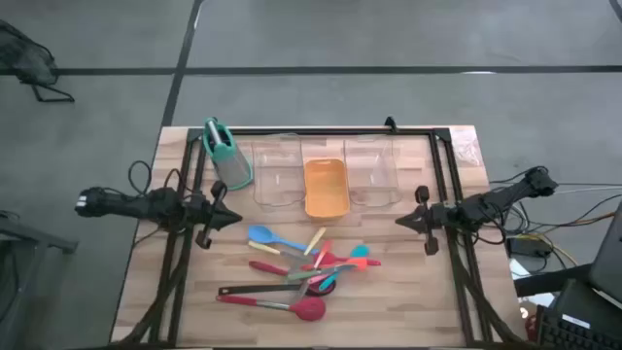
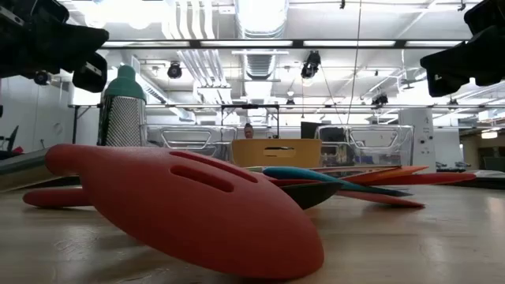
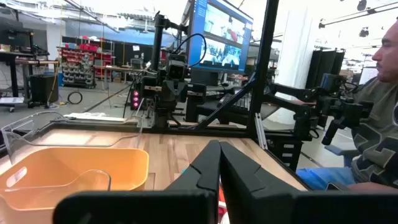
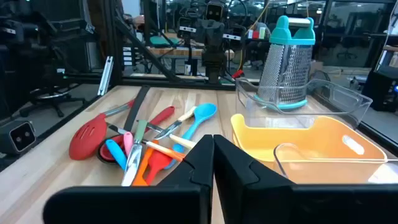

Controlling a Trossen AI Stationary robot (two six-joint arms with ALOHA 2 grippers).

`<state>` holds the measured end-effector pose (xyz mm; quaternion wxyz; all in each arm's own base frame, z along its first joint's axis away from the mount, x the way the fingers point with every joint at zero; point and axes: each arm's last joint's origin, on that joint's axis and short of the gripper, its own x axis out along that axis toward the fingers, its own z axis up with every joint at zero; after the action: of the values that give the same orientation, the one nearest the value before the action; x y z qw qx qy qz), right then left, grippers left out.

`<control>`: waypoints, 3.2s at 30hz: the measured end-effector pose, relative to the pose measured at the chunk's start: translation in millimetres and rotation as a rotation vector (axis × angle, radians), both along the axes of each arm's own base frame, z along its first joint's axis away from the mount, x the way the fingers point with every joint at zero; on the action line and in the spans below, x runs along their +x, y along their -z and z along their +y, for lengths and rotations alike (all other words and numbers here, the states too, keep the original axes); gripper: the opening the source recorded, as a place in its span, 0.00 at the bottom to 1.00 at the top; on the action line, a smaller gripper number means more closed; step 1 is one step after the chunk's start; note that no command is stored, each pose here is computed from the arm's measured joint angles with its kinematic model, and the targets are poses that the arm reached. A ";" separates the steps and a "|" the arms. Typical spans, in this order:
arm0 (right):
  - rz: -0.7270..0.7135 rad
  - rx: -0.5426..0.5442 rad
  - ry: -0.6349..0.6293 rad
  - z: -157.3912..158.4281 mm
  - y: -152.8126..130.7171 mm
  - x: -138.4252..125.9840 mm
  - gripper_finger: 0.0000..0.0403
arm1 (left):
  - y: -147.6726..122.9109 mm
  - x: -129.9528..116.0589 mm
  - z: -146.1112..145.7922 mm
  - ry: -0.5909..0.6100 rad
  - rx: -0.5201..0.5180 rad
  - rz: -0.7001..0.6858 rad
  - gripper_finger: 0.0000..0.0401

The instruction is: Pick & Place Kitchen Items

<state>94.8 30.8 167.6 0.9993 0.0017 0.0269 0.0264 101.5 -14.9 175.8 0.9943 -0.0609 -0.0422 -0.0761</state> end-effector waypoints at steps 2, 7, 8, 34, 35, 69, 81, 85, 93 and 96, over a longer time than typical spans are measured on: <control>0.000 0.000 0.000 0.0 0.0 0.0 0.02 | 0.0 0.0 0.0 0.000 0.000 0.000 0.03; 0.001 0.000 0.000 0.0 0.1 0.0 0.02 | 0.0 0.0 0.0 0.000 0.000 0.000 0.03; 0.001 0.000 0.000 0.0 0.2 0.0 0.02 | -0.1 0.0 0.0 0.000 0.000 0.000 0.03; 0.001 0.000 0.000 0.0 0.1 0.0 0.02 | 0.0 0.0 0.0 0.000 0.000 0.000 0.03; 0.000 0.000 0.000 0.0 0.0 0.0 0.02 | -0.1 0.0 0.0 0.000 0.000 0.000 0.03; -0.255 0.358 0.007 6.7 -28.8 16.8 0.02 | 0.0 0.0 0.0 0.000 0.000 0.000 0.03; -0.063 0.329 -0.053 44.9 -51.0 97.5 0.02 | 0.0 0.0 0.0 0.000 0.000 0.000 0.03; 0.045 0.285 -0.056 61.1 -60.8 132.1 0.02 | 0.0 0.0 0.0 0.000 0.000 0.000 0.03; 0.315 0.190 -0.013 87.6 -78.9 191.8 0.02 | 0.0 0.0 0.0 0.000 0.000 0.000 0.03; 0.365 0.137 -0.010 97.0 -82.8 214.4 0.05 | 0.0 0.0 0.0 0.000 0.000 0.000 0.03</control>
<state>309.2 127.8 250.4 0.9752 0.0745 0.2057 0.0323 101.6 -14.9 175.8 0.9943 -0.0609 -0.0421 -0.0762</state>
